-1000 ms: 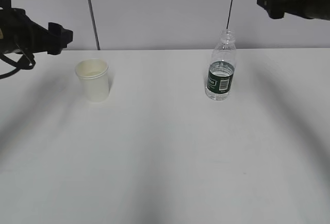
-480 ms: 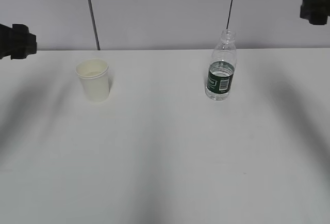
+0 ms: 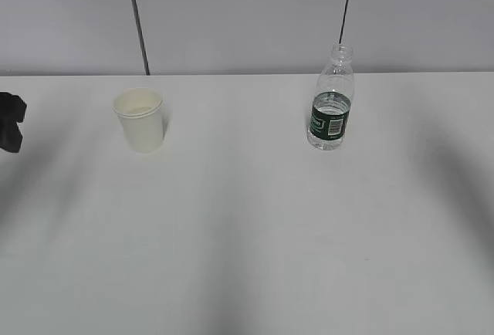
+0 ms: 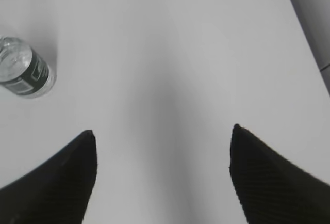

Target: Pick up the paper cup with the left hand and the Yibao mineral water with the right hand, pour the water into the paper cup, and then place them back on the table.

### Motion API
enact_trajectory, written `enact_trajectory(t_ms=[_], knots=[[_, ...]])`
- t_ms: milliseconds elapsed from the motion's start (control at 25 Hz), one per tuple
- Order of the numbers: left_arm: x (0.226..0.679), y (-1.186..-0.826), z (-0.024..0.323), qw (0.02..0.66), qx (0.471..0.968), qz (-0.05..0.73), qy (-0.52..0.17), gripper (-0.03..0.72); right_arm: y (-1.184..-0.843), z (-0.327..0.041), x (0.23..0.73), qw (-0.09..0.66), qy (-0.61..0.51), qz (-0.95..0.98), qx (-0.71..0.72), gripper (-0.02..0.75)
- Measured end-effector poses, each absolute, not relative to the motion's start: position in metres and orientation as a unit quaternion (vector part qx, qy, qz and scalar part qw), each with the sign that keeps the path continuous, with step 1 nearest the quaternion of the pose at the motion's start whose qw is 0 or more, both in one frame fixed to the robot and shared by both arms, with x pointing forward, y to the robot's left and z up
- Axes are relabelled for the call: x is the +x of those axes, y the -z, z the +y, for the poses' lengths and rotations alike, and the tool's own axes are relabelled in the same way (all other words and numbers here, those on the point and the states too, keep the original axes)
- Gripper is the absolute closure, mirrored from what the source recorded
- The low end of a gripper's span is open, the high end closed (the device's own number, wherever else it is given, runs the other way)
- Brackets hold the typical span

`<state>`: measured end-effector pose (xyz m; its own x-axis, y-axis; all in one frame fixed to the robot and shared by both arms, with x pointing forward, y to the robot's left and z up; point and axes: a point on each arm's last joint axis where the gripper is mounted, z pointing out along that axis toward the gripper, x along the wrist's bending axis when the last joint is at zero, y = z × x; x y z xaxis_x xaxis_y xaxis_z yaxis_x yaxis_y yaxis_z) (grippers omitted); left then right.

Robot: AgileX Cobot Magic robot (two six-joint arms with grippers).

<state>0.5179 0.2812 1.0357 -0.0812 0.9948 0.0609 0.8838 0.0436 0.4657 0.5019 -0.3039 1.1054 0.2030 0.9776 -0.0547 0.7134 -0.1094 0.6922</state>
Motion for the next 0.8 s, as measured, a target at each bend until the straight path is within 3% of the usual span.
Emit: enact_trajectory(t_ms=[440, 800], knots=[[0.502, -1.053, 0.272, 0.087, 0.696, 0.709, -0.08, 0.146, -1.104, -0.291, 0.478, 0.204, -0.2, 0.651, 0.703, 0.151], [0.49, -1.05, 0.271, 0.04, 0.713, 0.699, -0.032, 0.153, -1.096, -0.285, 0.46, 0.115, -0.143, 0.695, 0.695, 0.151]])
